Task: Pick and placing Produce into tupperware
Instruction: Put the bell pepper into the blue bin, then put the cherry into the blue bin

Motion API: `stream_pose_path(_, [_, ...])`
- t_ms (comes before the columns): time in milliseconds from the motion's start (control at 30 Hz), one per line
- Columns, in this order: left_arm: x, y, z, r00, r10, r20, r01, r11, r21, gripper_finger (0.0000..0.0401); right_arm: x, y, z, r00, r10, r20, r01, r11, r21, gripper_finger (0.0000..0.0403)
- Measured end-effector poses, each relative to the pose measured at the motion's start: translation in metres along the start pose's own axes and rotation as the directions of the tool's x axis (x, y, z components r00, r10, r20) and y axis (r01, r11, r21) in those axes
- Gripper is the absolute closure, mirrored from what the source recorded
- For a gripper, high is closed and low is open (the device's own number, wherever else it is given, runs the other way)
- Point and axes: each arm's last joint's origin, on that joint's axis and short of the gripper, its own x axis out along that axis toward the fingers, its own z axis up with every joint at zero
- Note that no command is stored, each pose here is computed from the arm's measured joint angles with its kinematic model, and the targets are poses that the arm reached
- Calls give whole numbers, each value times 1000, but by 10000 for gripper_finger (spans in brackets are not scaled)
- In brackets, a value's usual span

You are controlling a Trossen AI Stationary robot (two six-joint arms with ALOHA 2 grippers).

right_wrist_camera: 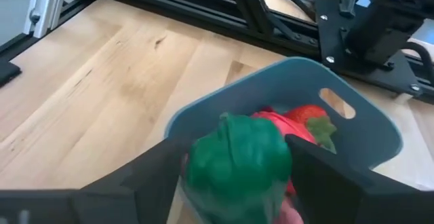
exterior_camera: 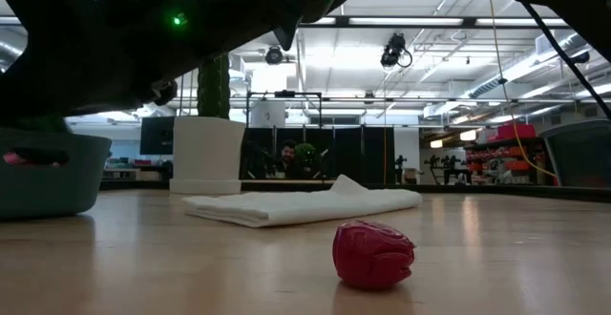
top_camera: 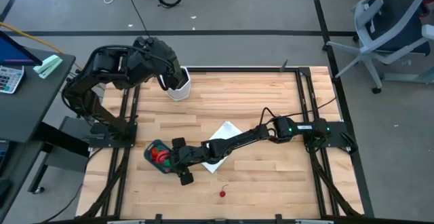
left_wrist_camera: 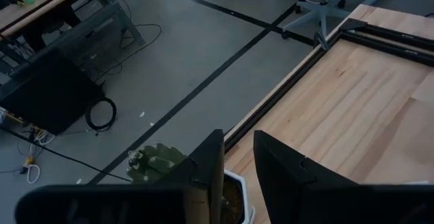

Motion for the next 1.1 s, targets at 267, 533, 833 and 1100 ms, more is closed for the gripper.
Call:
stream_pose_path(267, [0, 0, 0, 1000, 0, 0, 0, 1000, 4, 320, -6, -2, 9, 1000, -28, 13, 29, 999, -21, 109])
stream_pose_path(533, [0, 0, -1, 1000, 2, -6, -2, 1000, 11, 310, -65, -12, 45, 980, -4, -200, 17, 998, 61, 126])
stream_pose_path(833, [0, 0, -1, 1000, 2, -7, -2, 1000, -24, 319, -139, 12, 27, 766, 84, -638, -1, 992, 129, 155])
stream_pose_path(1100, [0, 0, -1, 1000, 2, -6, -2, 999, -34, 315, -167, 74, -17, 766, 141, -627, -135, 989, 56, 172])
